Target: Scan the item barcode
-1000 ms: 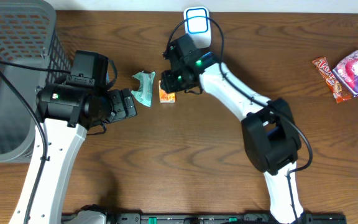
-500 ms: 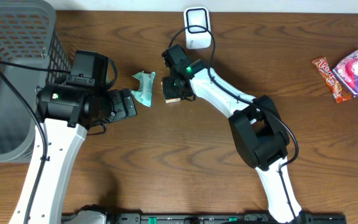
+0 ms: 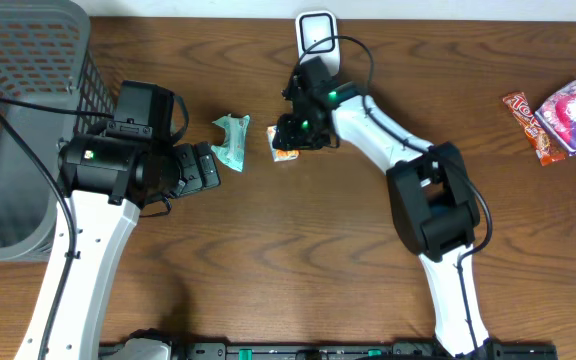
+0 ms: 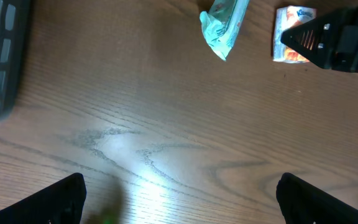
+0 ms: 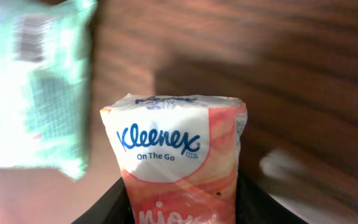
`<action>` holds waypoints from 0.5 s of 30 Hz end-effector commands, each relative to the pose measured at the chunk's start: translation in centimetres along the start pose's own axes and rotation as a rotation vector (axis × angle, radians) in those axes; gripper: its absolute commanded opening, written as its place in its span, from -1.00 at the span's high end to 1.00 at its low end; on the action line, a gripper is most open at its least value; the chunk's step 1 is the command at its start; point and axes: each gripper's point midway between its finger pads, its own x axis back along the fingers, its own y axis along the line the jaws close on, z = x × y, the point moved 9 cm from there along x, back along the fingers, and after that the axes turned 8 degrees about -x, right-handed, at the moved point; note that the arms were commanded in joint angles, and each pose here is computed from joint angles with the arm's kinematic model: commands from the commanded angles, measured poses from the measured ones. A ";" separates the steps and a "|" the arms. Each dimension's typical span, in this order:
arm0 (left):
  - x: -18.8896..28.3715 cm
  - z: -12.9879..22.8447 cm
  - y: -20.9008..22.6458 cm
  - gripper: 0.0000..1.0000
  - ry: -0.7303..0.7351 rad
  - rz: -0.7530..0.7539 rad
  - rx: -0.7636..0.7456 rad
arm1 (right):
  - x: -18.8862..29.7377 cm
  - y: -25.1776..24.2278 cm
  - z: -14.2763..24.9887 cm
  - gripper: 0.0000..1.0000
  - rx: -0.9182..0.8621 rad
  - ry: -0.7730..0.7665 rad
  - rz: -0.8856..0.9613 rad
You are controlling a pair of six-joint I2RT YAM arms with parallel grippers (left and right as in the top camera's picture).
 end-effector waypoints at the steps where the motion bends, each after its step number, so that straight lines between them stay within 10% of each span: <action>1: -0.1 -0.1 0.2 -0.96 0.000 -0.019 -0.006 | -0.7 -0.3 1.3 0.23 0.004 0.196 -0.355; 7: -0.1 -0.1 0.2 -0.96 0.000 -0.019 -0.006 | 2.5 -1.3 0.3 0.41 -0.065 0.259 -0.654; 15: -0.1 -0.1 0.2 -0.96 0.000 -0.019 -0.006 | 3.9 -6.0 0.6 0.34 -0.201 0.259 -0.475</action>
